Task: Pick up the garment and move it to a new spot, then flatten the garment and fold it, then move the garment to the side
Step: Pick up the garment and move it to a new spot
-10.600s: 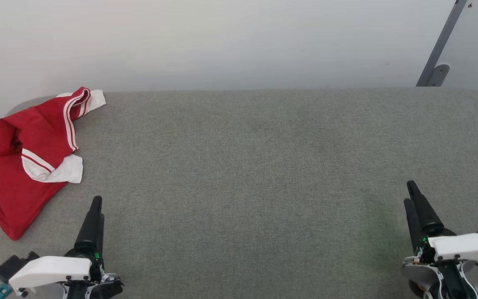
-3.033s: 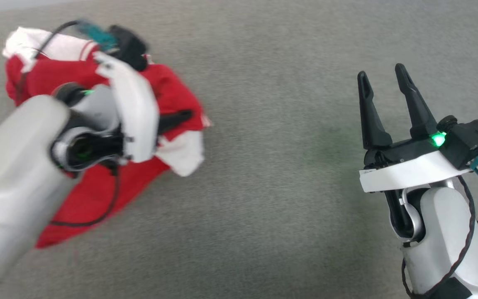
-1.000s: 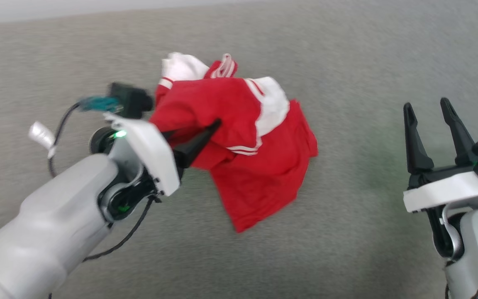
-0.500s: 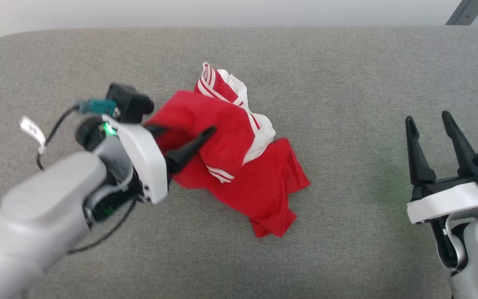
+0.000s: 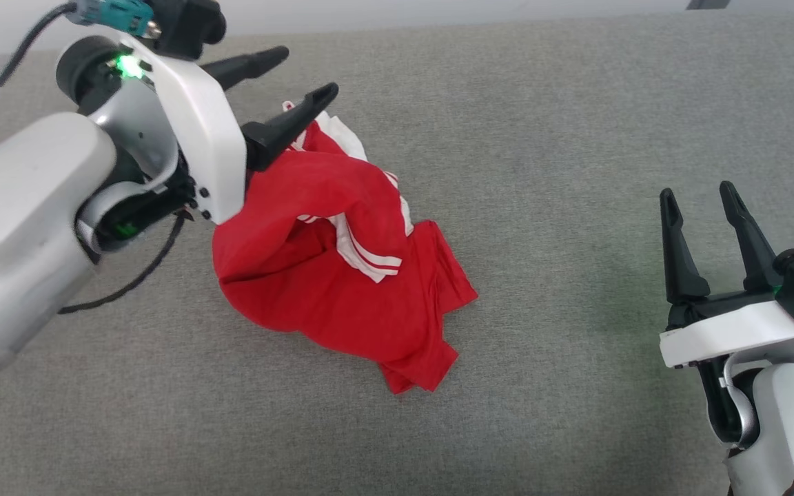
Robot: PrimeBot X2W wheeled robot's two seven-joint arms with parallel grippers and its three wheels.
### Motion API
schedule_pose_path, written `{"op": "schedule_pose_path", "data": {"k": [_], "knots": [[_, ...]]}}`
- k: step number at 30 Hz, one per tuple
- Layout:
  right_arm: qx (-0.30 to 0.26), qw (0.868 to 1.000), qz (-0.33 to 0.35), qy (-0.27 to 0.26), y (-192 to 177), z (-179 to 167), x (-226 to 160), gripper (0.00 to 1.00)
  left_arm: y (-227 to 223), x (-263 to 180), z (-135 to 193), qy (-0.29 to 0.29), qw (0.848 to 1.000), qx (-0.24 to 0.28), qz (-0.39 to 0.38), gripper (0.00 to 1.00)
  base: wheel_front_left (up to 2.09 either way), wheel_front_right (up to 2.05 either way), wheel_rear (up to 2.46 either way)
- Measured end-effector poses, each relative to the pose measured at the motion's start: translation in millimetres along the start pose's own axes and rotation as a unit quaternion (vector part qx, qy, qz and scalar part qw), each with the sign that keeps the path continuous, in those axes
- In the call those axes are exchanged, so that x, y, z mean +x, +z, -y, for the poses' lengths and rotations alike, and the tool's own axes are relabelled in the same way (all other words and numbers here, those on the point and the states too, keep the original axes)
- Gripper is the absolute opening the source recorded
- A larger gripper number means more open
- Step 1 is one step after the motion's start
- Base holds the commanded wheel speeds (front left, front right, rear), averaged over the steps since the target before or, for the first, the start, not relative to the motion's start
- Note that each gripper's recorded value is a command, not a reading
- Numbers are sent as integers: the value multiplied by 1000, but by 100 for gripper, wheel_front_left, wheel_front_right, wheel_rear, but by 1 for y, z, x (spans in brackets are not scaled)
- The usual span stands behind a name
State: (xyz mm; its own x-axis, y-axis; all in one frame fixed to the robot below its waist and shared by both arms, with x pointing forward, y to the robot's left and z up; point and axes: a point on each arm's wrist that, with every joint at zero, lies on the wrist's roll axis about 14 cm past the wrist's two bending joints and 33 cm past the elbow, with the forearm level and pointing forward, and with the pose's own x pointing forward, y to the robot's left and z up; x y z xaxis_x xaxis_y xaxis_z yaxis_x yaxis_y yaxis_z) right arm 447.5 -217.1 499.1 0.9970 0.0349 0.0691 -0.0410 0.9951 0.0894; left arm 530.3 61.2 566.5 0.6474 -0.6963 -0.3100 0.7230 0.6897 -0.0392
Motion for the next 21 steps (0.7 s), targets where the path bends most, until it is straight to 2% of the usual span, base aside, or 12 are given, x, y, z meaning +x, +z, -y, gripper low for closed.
{"op": "schedule_pose_path", "data": {"k": [5,11,18,21], "knots": [[2,1000,5,-10,5,4,-5,100,12,-7,-10,16,999,-12,37,100,0,0,0],[-8,1000,14,6,11,-3,-5,100,-19,-40,-28,82,992,-57,78,100,0,0,0],[-22,998,18,51,15,-25,6,100,-87,-101,-46,195,970,-117,84,100,0,0,0],[-26,997,20,66,16,-33,10,100,-95,-121,-53,233,958,-134,99,100,0,0,0]]}}
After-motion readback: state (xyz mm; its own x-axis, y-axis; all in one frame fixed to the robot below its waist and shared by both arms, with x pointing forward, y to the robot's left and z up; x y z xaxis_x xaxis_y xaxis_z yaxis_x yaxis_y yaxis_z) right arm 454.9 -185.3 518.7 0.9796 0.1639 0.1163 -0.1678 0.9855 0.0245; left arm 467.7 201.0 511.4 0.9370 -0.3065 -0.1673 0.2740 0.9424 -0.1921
